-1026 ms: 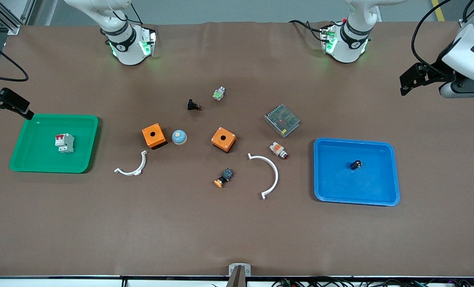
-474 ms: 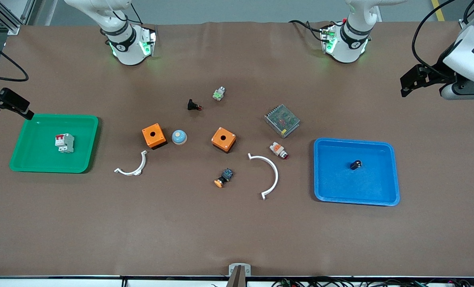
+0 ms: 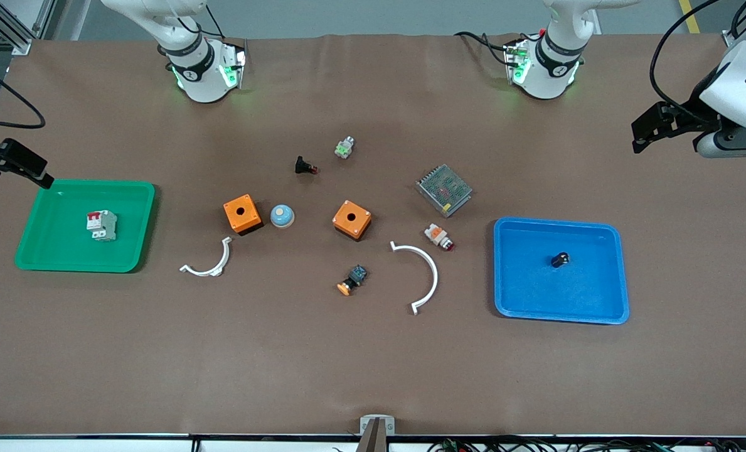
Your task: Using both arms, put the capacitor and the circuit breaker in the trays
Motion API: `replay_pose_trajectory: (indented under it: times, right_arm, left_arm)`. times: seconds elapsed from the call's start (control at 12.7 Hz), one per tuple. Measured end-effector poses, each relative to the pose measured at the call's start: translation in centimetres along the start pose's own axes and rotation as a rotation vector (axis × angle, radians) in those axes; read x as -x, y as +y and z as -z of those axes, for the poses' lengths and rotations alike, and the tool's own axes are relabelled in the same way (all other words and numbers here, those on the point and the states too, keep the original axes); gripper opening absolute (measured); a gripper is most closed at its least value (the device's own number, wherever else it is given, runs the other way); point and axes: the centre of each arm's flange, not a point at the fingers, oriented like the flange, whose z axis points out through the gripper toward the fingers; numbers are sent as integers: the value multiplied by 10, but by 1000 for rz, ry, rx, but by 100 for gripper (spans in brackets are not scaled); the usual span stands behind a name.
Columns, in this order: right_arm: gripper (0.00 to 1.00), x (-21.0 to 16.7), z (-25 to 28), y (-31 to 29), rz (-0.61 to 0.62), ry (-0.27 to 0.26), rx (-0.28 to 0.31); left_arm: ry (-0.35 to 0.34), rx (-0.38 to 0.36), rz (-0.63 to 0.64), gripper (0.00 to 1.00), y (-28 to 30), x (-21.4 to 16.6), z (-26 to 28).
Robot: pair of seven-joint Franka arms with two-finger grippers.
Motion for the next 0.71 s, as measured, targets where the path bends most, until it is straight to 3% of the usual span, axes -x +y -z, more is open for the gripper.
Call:
replay_pose_trajectory:
  times: [0.71]
  right_arm:
    - [100, 0, -3, 0, 0, -6, 0]
  left_arm:
    - [0, 0, 7, 100, -4, -1, 0]
